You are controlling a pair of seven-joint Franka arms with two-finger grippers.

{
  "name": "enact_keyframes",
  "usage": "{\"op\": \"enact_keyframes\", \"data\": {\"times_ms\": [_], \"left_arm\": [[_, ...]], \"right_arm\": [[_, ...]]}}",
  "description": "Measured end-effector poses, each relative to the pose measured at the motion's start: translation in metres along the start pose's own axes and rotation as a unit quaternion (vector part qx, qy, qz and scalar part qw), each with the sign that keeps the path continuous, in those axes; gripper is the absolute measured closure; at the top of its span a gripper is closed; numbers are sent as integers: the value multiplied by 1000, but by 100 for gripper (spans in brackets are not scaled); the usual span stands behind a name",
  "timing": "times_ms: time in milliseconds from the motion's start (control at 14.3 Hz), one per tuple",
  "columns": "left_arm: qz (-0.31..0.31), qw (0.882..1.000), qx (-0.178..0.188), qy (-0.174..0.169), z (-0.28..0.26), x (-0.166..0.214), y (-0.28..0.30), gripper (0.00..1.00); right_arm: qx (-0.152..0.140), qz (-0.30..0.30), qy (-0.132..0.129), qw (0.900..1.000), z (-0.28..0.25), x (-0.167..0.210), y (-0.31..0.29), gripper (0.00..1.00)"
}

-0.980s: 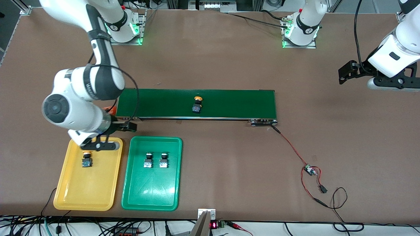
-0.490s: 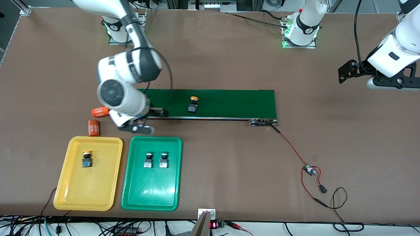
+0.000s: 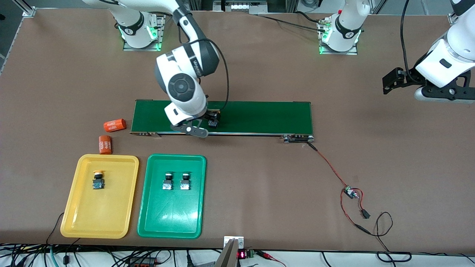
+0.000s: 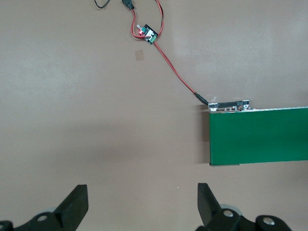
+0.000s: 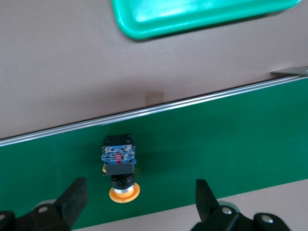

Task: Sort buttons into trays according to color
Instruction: 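Grasp the second yellow button on the belt with the right gripper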

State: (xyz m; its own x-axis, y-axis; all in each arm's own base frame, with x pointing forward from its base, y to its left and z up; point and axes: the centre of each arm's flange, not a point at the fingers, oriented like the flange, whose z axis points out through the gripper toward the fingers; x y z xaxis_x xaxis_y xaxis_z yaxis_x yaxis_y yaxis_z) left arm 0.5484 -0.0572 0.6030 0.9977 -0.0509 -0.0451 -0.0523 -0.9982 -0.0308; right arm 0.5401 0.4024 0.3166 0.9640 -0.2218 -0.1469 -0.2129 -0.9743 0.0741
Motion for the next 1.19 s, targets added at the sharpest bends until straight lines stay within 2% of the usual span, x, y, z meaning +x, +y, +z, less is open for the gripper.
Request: {"op": "enact_keyframes", "data": {"times_ms": [420,560,770,840,1050,1190], "left_arm": [[1,1000,0,6,-5,1,0,0],[1,1000,-1,7,-6,1,0,0],[1,1000,-1,7,-6,2,0,0],[1,1000,-1,7,-6,2,0,0],[1,1000,-1,6,-6,3,0,0],[1,1000,-1,6,-5,4,0,0]], "right_arm": [[-31,0,-7,1000,50,2,-7,0],[-33,2,-6,999,56,4,-7,15],[-34,2,-1,999,66,7,-9,17],[-34,2,0,999,67,7,-9,24],[-33,5,1,999,66,10,-6,57],[-27,9,7,1000,59,13,-5,58]]}}
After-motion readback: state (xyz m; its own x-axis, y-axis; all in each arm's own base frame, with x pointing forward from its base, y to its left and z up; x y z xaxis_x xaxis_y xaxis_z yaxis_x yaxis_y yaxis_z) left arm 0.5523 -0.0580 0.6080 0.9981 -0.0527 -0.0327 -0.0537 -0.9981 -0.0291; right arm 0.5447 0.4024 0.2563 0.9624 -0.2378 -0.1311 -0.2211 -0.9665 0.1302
